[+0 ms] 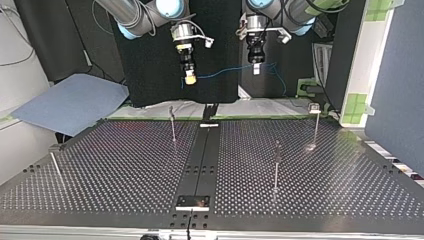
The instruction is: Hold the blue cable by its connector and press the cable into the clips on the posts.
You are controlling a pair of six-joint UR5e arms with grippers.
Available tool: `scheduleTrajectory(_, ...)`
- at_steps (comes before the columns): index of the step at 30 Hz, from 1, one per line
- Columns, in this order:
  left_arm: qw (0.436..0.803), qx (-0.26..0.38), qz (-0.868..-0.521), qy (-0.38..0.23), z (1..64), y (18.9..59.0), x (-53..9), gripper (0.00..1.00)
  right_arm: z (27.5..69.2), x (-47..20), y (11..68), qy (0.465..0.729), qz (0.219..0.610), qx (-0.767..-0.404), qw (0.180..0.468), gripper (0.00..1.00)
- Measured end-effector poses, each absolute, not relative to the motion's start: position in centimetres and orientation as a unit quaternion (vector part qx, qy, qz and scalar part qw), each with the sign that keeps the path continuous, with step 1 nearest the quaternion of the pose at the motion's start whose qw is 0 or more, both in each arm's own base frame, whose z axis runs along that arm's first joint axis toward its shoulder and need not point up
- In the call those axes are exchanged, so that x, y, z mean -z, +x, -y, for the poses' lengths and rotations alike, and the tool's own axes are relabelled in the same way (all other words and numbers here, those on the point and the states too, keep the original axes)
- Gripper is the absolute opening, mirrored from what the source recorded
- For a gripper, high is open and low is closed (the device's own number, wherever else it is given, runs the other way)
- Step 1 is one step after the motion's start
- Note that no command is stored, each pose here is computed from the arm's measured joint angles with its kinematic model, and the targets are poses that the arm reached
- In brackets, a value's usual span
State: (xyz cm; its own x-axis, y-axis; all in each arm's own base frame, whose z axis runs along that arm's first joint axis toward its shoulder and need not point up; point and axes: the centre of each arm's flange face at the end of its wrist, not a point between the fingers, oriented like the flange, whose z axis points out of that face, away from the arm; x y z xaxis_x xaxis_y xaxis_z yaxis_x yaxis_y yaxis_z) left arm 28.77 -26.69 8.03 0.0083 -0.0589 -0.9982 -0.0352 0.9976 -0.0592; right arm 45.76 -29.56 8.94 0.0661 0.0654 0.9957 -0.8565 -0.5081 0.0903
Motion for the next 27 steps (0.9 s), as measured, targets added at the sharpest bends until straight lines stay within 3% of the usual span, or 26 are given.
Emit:
scheduleTrajectory(16,0.701,-0.011,-0.712,-0.032,26.1,28.8,-7.4,0.0,29.6,-8.7,45.9,0.625,0.319,-0.602,0.381,0.0)
scheduleTrajectory(21,0.674,-0.058,-0.736,-0.018,24.9,28.3,-5.5,0.0,30.0,-7.4,46.1,0.634,0.332,-0.582,0.387,0.0)
scheduleTrajectory(27,0.647,-0.083,-0.758,0.0,24.3,27.5,-3.3,0.0,29.6,-4.3,45.3,0.664,0.345,-0.541,0.384,0.0)
